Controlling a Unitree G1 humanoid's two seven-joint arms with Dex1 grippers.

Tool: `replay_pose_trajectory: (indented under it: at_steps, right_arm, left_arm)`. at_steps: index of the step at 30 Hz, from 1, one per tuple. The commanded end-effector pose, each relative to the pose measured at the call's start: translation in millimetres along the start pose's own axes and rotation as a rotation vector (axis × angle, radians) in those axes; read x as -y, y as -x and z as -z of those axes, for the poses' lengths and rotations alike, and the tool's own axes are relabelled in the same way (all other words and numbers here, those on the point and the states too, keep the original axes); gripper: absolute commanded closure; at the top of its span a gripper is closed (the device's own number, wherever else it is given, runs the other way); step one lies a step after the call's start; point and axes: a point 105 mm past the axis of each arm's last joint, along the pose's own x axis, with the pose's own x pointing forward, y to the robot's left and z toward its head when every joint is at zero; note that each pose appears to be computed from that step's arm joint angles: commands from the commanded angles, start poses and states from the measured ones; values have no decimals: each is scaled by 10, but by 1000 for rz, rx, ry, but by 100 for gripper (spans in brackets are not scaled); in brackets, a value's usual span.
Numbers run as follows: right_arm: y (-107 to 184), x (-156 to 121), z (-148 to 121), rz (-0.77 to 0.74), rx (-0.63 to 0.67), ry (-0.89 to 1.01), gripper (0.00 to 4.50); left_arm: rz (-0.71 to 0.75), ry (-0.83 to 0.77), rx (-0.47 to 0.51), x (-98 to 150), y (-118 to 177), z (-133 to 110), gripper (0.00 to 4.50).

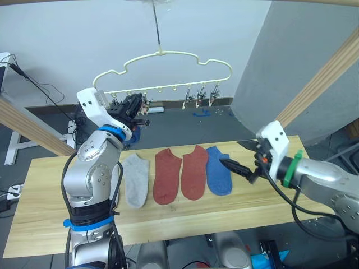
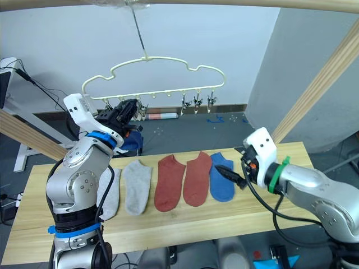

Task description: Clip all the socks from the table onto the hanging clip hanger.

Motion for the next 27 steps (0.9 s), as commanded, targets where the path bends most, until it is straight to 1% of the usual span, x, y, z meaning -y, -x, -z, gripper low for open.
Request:
replay_pose_trajectory:
  at_steps: [1,4,7,9,11,12,16,20,23,27]
  right_arm:
    - [-155,44,-29,48,-32,8,2]
    - [-260,38,-11,64,-62,-5,2]
    - [-304,53,39,85,-98,-10,2]
    - [-374,98,143,129,-156,-19,2]
    - [-457,86,349,143,-258,-4,2]
    - [-471,78,398,143,-282,3,2]
    - [-614,59,530,148,-315,9,2]
    - [-678,99,620,169,-344,35,2]
    - [-785,153,637,183,-338,56,2]
    - [-839,212,597,190,-326,77,2]
  left_arm:
    - [43,81,56,124,40,-205,423]
    - [66,115,32,176,54,-209,423]
    - [63,137,18,186,72,-208,423]
    - [45,152,16,163,98,-210,423]
    - [31,137,8,127,130,-210,423]
    - [29,131,5,123,139,-210,423]
    - [24,125,-5,100,164,-209,423]
    - [25,137,-10,107,171,-215,423]
    - [19,135,-12,99,176,-220,423]
    - [15,126,-19,101,196,-204,423]
